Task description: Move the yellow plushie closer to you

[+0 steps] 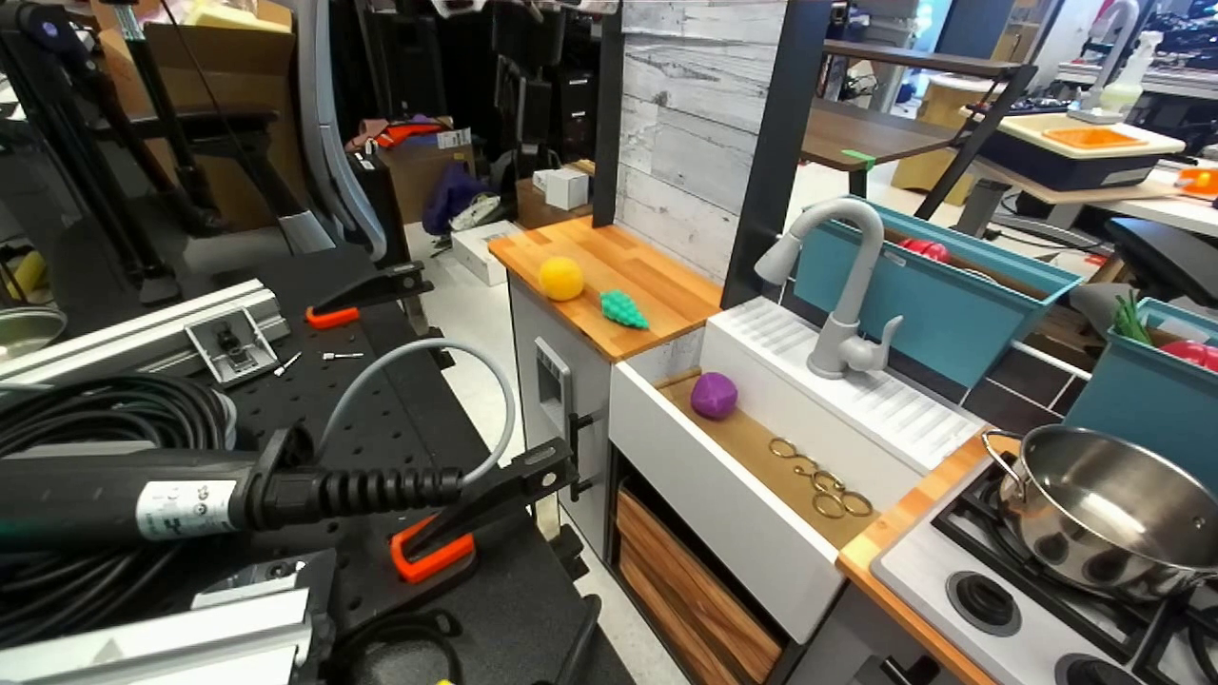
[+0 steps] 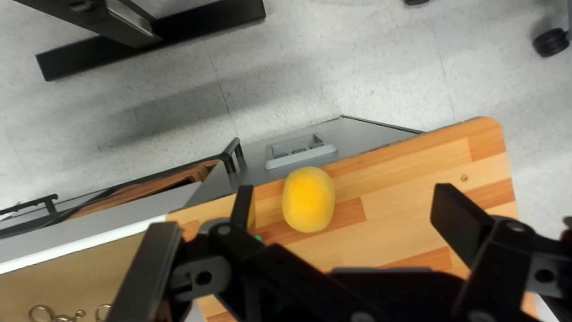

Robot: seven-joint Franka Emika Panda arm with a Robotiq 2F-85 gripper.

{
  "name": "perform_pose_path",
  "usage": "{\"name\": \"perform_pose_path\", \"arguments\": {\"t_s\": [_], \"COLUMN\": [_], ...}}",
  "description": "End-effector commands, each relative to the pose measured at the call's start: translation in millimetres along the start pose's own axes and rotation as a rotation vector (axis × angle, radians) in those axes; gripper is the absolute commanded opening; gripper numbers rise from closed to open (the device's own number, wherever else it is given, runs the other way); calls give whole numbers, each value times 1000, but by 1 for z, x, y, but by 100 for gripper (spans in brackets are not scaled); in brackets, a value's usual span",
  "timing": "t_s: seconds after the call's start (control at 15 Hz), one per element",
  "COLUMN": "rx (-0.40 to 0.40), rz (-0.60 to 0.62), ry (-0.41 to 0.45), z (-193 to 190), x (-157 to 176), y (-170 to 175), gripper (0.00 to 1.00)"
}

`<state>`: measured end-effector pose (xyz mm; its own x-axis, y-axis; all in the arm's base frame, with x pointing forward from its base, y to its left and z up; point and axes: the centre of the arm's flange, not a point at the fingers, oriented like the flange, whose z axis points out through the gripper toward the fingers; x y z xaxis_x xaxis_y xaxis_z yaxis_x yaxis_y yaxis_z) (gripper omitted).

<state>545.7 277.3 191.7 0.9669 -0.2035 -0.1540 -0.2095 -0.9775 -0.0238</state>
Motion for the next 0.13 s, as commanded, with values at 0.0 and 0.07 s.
{"name": "perform_pose_path", "arguments": {"t_s": [0.0,0.07], "rx": [-8,-11], "rz": [-2,-2], "ry": [-7,-7], "z": [-13,-23], "x": [-6,-11], "y": [8,14], "gripper": [100,100]}}
